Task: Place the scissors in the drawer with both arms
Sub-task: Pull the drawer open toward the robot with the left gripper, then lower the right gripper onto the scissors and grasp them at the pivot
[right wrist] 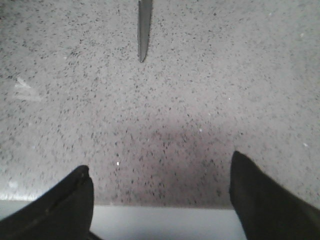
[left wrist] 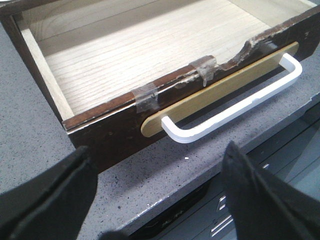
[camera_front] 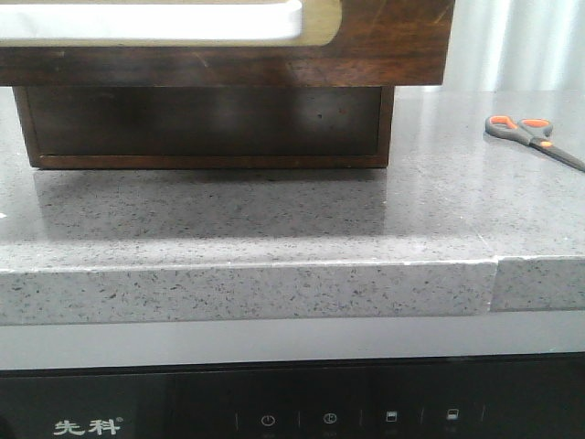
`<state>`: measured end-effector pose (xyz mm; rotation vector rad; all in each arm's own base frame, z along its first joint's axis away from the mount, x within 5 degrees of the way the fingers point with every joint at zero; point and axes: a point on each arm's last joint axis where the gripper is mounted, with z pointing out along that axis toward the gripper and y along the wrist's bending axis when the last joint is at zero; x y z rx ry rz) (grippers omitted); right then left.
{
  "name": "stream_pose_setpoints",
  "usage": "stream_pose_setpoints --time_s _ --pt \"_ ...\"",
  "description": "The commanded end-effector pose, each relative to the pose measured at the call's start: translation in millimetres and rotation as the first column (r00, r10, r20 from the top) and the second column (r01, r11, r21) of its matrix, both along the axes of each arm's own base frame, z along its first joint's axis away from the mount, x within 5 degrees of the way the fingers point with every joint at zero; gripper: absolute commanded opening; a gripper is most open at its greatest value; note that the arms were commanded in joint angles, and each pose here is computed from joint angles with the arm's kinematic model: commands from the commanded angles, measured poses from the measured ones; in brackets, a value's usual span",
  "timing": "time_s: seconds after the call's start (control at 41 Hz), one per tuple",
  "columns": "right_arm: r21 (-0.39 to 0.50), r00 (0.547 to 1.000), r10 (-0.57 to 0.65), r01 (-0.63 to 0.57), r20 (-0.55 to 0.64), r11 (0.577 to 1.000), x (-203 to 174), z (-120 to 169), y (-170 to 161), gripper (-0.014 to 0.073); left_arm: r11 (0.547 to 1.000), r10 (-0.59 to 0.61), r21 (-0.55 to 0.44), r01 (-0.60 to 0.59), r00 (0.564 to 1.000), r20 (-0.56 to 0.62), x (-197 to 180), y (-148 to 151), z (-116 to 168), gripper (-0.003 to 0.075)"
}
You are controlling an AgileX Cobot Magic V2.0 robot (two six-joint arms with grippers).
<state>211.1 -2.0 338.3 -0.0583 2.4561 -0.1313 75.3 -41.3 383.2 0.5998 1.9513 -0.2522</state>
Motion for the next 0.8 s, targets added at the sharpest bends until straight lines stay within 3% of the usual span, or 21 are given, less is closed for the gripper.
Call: stream_pose_setpoints --time_s 0.0,0.171,0.78 --pt "0.022 0.999 -0.022 0.021 0.036 1.000 25 17 -4 0.0581 0.999 -0.012 -0.048 0.016 0.996 0.086 0 -1 16 0.0512" --pt "0.133 0.999 0.022 -0.016 -0.043 0.991 70 16 -5 0.0581 0.999 -0.012 -0.047 0.016 0.996 0.084 1 -2 16 0.0512" --pt "0.139 0.979 0.074 -0.048 -0.190 0.989 182 -33 -9 0.0581 0.999 -0.012 -0.047 0.016 0.996 0.084 1 -2 16 0.0512"
